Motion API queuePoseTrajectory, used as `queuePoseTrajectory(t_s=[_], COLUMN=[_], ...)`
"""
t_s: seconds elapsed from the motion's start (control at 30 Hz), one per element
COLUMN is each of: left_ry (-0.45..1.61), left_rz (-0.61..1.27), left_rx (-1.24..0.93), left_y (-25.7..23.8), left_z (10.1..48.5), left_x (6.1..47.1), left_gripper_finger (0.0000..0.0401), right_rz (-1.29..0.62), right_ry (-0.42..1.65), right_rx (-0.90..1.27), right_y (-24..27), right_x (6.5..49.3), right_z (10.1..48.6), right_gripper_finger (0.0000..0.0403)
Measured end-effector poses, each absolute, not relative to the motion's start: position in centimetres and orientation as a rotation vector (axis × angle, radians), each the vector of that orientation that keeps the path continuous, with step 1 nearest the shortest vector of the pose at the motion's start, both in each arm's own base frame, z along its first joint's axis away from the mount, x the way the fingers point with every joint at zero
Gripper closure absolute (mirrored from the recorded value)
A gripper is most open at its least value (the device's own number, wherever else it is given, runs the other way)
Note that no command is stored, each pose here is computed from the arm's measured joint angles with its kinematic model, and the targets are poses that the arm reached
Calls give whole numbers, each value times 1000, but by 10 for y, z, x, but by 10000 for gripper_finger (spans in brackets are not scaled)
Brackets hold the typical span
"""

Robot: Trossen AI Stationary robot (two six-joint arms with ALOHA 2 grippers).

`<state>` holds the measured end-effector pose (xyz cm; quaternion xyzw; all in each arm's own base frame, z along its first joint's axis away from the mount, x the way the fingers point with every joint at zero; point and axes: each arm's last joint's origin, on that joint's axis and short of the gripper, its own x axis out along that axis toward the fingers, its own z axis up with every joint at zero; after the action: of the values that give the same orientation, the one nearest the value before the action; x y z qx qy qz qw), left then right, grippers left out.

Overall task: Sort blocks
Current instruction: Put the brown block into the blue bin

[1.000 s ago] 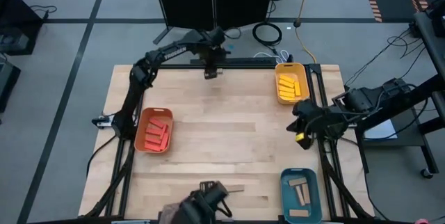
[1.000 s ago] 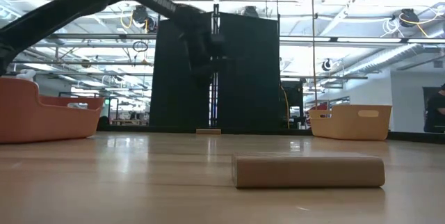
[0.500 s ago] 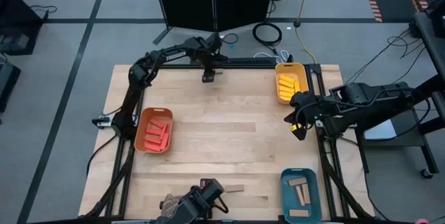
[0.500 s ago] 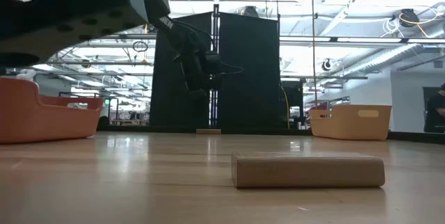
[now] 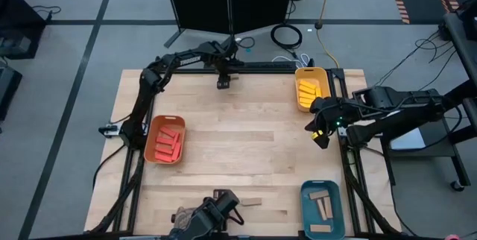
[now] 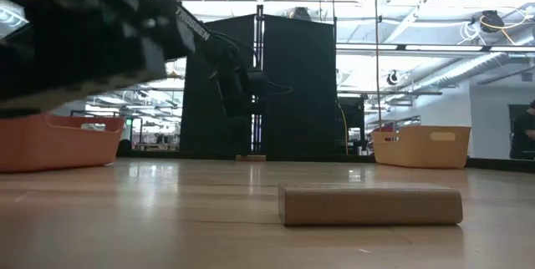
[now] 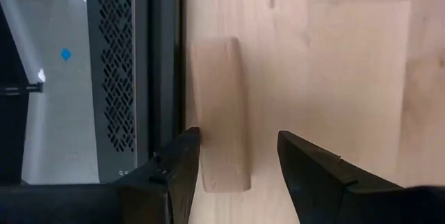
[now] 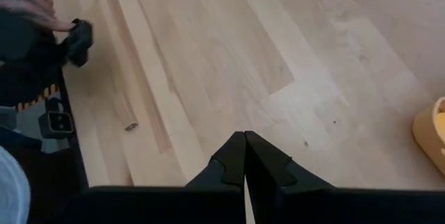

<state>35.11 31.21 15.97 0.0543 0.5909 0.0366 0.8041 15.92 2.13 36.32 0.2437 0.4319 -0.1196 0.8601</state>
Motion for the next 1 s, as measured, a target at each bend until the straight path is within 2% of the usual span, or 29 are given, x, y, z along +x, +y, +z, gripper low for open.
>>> queuePoseTrajectory(t_s=[0.63,0.73,1.0], left_ry=[1312,1315,1349], left_rz=[119,129,114], left_rx=[67,47,51], left_y=[316,315,303], left_z=[143,143,144], left_x=[350,351,357], left_gripper_finger=[212,233,322], right_rz=[-229,-229,-242], right_ry=[920,927,961], right_rx=[524,525,520], right_y=[20,20,20], right_x=[159,159,156], right_z=[363,363,361], right_gripper_finger=[403,403,403])
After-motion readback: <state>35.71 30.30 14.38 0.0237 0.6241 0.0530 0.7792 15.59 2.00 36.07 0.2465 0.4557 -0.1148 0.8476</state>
